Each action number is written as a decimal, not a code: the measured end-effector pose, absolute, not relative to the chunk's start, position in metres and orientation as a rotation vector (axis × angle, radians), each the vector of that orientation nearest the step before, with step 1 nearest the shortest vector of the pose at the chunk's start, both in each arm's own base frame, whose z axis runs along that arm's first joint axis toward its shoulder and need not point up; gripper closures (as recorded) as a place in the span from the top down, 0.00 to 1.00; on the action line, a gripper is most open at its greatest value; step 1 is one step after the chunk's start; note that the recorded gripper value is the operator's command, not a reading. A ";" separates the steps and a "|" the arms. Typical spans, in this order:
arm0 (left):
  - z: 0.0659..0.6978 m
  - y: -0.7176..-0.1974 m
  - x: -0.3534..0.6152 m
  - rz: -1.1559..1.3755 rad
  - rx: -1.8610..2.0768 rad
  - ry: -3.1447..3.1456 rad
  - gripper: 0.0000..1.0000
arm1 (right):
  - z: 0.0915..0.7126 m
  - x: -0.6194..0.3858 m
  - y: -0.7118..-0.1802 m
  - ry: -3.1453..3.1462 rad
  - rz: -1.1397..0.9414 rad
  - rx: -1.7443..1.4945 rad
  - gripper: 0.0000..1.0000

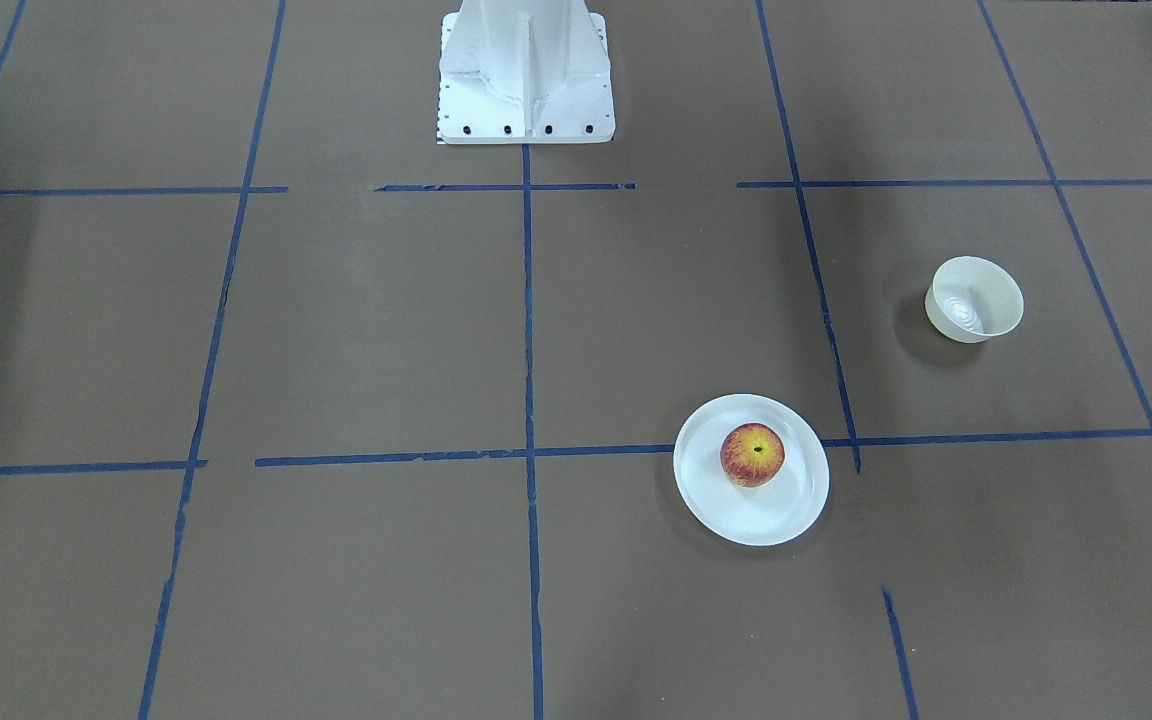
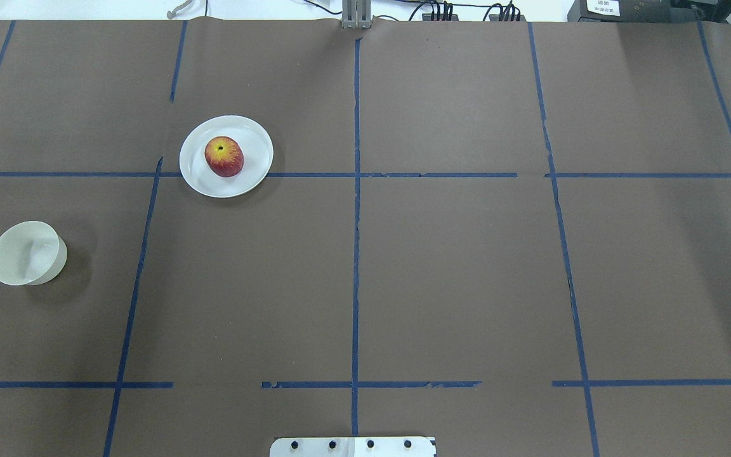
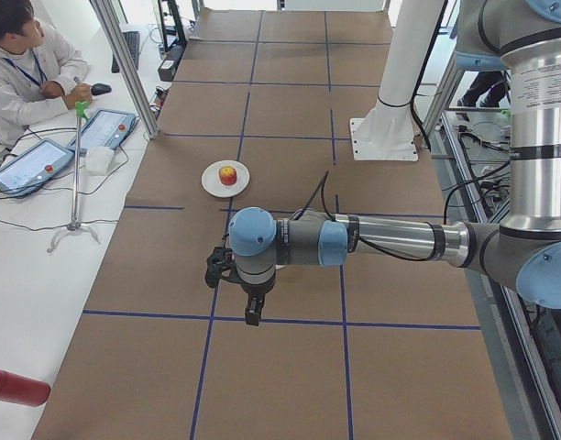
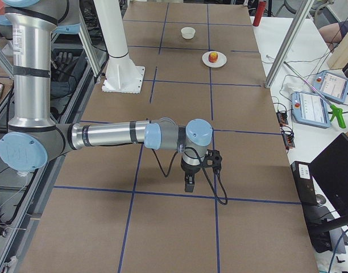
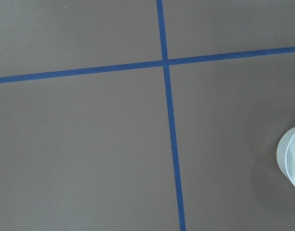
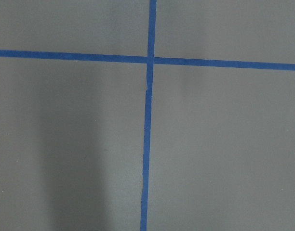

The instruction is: Move apple from plate to bowl

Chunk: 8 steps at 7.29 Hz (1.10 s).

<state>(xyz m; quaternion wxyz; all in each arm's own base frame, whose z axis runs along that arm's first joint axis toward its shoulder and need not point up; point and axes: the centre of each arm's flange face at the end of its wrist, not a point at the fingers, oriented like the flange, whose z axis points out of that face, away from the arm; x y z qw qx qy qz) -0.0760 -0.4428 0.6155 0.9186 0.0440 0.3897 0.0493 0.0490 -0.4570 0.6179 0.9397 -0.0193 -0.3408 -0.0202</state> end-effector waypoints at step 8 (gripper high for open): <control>0.347 -0.533 0.308 -0.038 -0.075 0.860 1.00 | 0.617 0.049 -0.457 -0.696 -0.041 -0.038 1.00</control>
